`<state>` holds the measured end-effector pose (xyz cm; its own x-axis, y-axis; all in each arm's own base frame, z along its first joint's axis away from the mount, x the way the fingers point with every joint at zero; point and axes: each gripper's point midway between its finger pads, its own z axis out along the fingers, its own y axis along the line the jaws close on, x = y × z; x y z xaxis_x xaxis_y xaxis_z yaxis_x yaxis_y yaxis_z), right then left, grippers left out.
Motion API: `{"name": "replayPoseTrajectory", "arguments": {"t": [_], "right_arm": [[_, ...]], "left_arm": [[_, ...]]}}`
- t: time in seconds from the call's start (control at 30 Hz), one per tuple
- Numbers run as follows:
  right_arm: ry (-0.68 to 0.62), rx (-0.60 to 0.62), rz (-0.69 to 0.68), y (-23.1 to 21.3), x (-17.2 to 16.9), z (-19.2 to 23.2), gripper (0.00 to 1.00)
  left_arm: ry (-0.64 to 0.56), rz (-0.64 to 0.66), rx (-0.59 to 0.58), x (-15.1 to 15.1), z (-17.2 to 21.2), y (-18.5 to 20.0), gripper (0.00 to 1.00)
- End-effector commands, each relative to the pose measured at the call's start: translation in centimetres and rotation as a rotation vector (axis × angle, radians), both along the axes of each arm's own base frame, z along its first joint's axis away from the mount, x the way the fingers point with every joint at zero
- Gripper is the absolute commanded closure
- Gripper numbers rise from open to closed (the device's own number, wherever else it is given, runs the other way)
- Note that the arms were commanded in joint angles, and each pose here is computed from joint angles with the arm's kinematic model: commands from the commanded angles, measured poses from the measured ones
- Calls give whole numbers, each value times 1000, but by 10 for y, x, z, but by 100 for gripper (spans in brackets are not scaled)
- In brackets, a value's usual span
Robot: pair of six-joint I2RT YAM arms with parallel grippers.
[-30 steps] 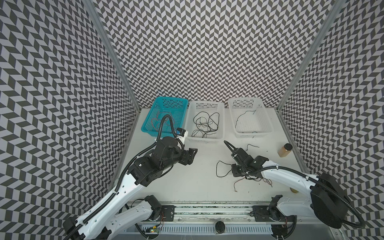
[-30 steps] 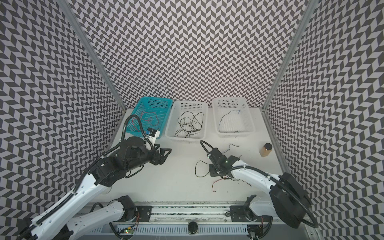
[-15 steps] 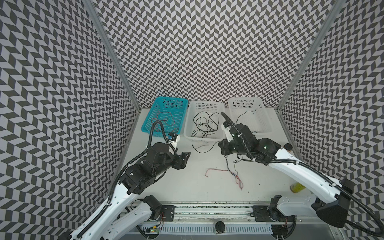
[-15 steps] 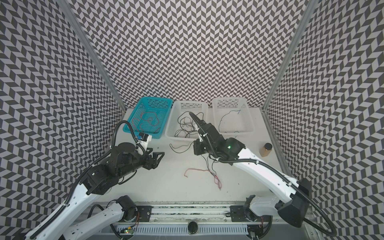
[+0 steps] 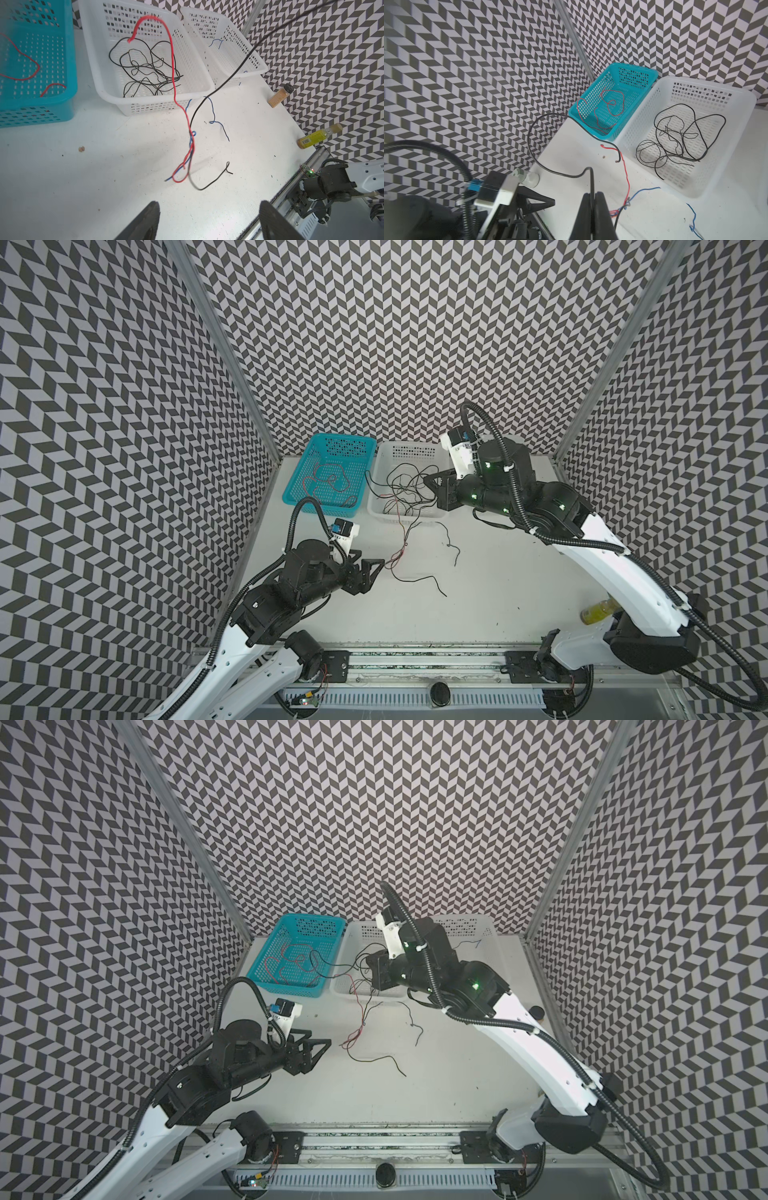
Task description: Untangle the cables
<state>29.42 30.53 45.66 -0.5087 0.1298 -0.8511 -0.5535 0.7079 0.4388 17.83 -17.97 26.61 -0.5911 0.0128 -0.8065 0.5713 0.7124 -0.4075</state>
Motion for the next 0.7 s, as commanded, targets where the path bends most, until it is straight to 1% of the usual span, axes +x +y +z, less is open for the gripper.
{"name": "replayPoseTrajectory", "arguments": {"t": [0.0, 0.07, 0.13, 0.3, 0.37, 0.5, 0.6, 0.67], "right_arm": [[-28, 39, 52, 5, -11, 20, 100], [-52, 77, 75, 5, -17, 34, 100], [-71, 91, 79, 3, -20, 45, 100], [-111, 126, 158, 8, -34, 64, 100], [-124, 141, 168, 7, -37, 70, 100], [-149, 180, 222, 8, -49, 84, 100], [-144, 193, 246, 10, -54, 85, 100], [-141, 199, 253, 12, -55, 84, 100]], "left_arm": [[39, -29, -69, 1, 0, -12, 23], [65, -34, -78, 2, -5, -16, 23], [95, -39, -107, 4, -9, -22, 23], [97, -57, -185, 7, -5, -33, 22], [87, -59, -220, 9, -3, -35, 21], [40, -81, -374, 10, 12, -43, 18], [-1, -123, -492, 7, 25, -49, 14], [-12, -159, -535, 4, 26, -53, 14]]}}
